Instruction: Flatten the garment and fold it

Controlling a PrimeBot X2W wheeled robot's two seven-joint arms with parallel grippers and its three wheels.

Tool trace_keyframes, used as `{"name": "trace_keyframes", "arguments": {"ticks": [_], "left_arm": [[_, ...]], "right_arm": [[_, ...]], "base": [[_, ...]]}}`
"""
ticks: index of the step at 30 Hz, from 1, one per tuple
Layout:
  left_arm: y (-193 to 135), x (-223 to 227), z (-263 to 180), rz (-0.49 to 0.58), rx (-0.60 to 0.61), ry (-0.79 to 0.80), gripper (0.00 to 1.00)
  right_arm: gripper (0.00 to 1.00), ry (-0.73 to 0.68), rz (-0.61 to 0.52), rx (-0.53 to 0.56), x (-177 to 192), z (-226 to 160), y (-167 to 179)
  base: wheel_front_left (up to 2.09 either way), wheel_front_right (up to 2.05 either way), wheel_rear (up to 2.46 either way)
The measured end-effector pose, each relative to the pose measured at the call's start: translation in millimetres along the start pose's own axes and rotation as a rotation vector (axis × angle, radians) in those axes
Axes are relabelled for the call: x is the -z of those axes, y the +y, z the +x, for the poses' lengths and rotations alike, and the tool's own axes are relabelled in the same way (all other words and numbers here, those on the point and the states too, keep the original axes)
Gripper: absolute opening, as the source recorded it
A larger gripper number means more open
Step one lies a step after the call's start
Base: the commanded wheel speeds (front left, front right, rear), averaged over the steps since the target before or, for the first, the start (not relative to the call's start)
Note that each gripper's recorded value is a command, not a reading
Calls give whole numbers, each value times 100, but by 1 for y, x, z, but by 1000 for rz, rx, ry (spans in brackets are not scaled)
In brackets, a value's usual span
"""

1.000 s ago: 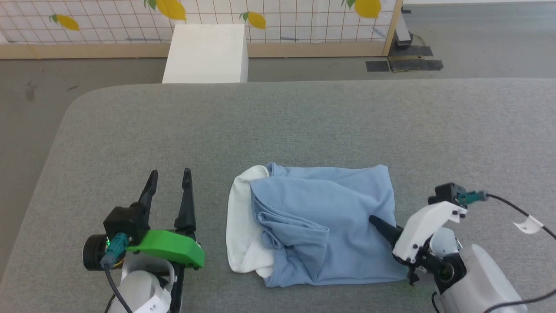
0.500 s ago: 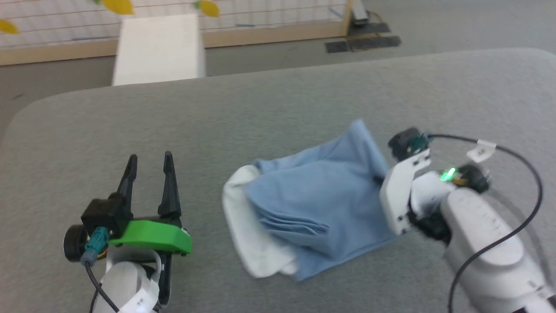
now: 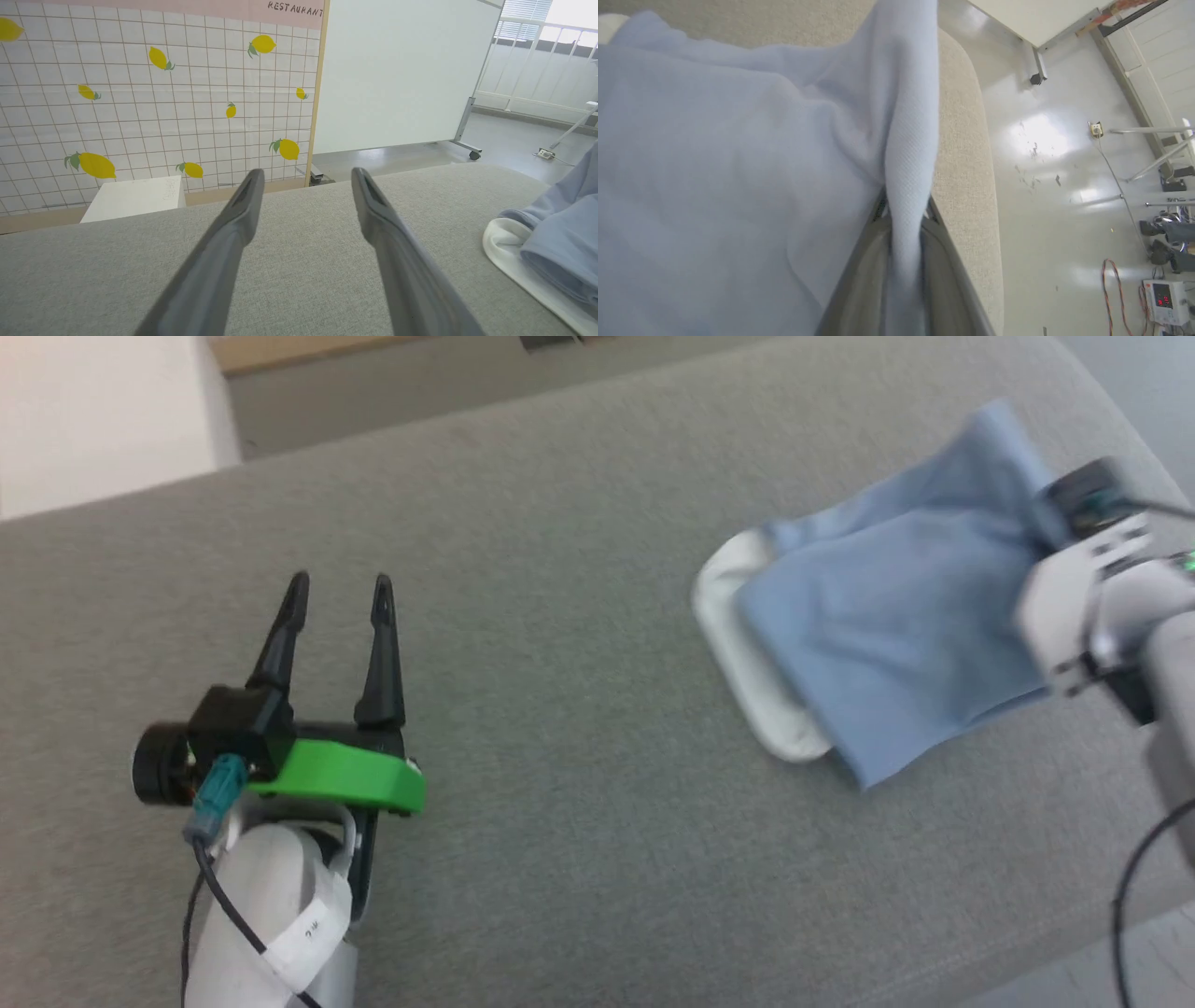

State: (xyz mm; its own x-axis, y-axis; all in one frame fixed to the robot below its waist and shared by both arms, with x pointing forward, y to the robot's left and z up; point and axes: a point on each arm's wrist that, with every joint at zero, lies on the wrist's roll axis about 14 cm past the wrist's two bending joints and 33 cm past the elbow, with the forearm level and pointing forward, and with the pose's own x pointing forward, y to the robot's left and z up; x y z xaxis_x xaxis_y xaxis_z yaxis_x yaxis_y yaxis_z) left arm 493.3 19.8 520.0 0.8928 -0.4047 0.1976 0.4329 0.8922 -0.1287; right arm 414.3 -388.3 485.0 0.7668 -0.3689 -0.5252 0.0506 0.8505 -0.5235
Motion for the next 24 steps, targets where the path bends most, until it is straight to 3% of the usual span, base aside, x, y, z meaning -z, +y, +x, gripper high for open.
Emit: {"name": "trace_keyframes", "arguments": {"ticks": [5, 12, 16, 22, 23, 24], "left_arm": [[-1, 25, 17, -5, 33, 24, 100], [11, 67, 26, -12, 39, 88, 100], [22, 83, 26, -11, 25, 116, 100], [47, 90, 16, 19, -25, 136, 100], [50, 90, 14, 24, -36, 141, 100], [53, 89, 12, 27, -45, 141, 100]], "right_arm": [[0, 73, 59, 163, 34, 8, -58], [0, 87, 14, 346, 49, 15, -115], [0, 78, 18, 397, 51, 26, -124], [0, 89, 24, 396, 56, 49, -110], [17, 100, 26, 394, 59, 51, -107], [27, 110, 34, 395, 61, 52, -106]], "base": [[0, 0, 0], [0, 0, 0], [0, 0, 0], [0, 0, 0], [0, 0, 0], [0, 0, 0]]}}
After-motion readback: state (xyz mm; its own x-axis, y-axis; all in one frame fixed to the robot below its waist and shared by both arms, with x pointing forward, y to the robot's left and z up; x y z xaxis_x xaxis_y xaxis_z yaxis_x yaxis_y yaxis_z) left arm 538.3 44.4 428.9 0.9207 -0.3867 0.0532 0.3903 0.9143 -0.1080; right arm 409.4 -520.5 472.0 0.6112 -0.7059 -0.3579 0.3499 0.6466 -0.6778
